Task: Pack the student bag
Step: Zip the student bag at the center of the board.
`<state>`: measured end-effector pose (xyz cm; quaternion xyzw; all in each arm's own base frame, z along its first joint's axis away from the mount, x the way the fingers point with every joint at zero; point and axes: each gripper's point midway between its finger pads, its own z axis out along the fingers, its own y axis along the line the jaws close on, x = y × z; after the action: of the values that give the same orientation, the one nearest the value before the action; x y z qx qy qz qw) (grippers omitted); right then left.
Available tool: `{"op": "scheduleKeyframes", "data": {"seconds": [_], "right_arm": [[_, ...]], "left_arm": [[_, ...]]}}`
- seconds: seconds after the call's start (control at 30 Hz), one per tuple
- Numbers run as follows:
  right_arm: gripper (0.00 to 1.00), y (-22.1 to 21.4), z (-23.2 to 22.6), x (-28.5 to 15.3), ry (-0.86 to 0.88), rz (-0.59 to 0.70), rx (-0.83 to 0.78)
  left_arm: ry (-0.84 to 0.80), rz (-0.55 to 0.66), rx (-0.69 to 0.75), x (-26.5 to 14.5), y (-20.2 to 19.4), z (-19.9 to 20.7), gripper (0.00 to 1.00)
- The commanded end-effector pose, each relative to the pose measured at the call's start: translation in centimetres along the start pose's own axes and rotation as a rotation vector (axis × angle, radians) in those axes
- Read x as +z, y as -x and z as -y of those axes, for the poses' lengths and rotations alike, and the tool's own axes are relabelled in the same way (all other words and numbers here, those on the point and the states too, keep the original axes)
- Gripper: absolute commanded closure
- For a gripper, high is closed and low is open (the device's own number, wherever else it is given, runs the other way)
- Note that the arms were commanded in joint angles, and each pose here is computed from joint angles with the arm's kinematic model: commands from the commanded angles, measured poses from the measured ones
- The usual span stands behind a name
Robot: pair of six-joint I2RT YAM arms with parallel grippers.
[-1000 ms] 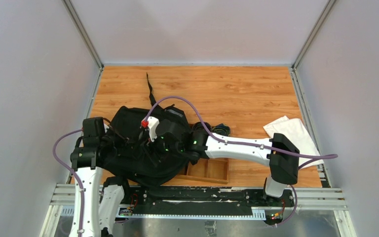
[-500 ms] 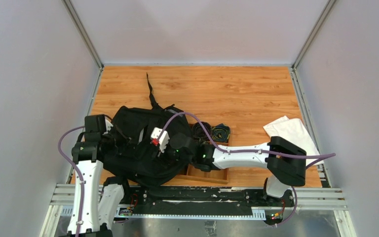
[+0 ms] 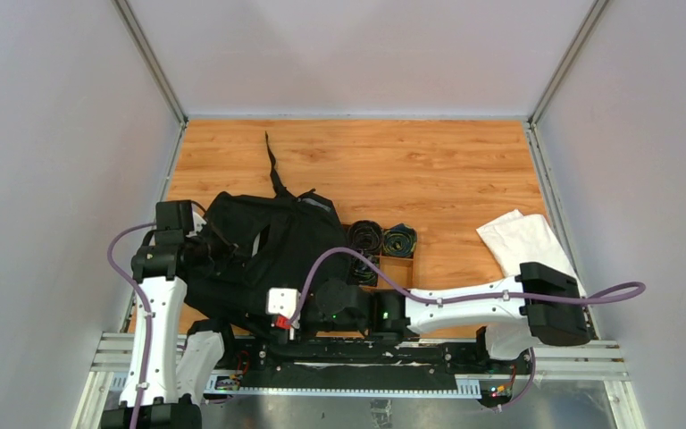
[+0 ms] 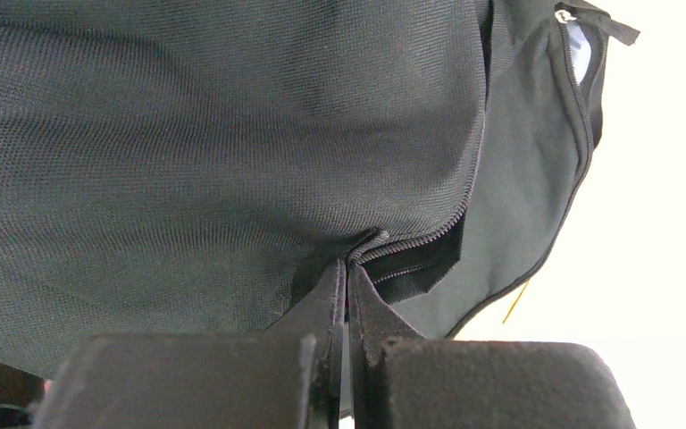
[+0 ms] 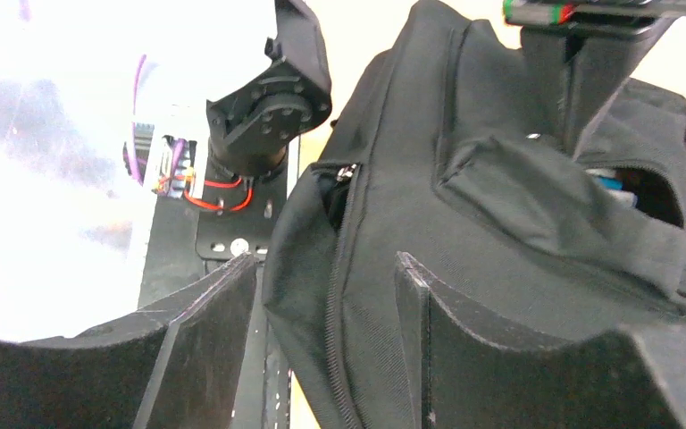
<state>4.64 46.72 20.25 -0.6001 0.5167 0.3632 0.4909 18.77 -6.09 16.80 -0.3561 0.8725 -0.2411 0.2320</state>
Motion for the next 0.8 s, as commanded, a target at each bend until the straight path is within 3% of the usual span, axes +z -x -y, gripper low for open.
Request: {"op": "scheduleKeyframes", "data": {"seconds": [0.0,0.33,0.37,0.4,0.43,0.47,0.77], "right_arm": [[0.38,-3.9,-0.2,0.2,-0.065,-0.134,-0.081],[0.44,-7.8,3.0,2.3,-0.284,-0.299,-0.264],[0.49,-7.9,3.4,2.4,-0.305,-0.313,-0.29],[0.63,-8.1,3.9,2.4,-0.335,-0.332,-0.308],[0.85,-8.4,4.4,2.5,-0.358,-0.357,-0.323],[0.98,-8.7,4.7,2.6,-0.383,-0.378,-0.333],[1.0,-8.0,4.2,1.3,-0.376,-0.31,-0.314]], "left_arm": [[-0.078,0.051,0.041,-0.8,1.4,2.2,1.0],[-0.076,0.051,0.036,-0.5,1.5,2.2,1.0],[-0.075,0.05,0.036,-0.5,1.5,2.2,1.0],[-0.076,0.051,0.036,-0.5,1.5,2.2,1.0],[-0.076,0.051,0.036,-0.4,1.6,2.2,1.0],[-0.078,0.052,0.034,-0.4,1.6,2.2,1.0],[-0.145,0.045,0.006,0.3,2.6,4.2,1.0]]}}
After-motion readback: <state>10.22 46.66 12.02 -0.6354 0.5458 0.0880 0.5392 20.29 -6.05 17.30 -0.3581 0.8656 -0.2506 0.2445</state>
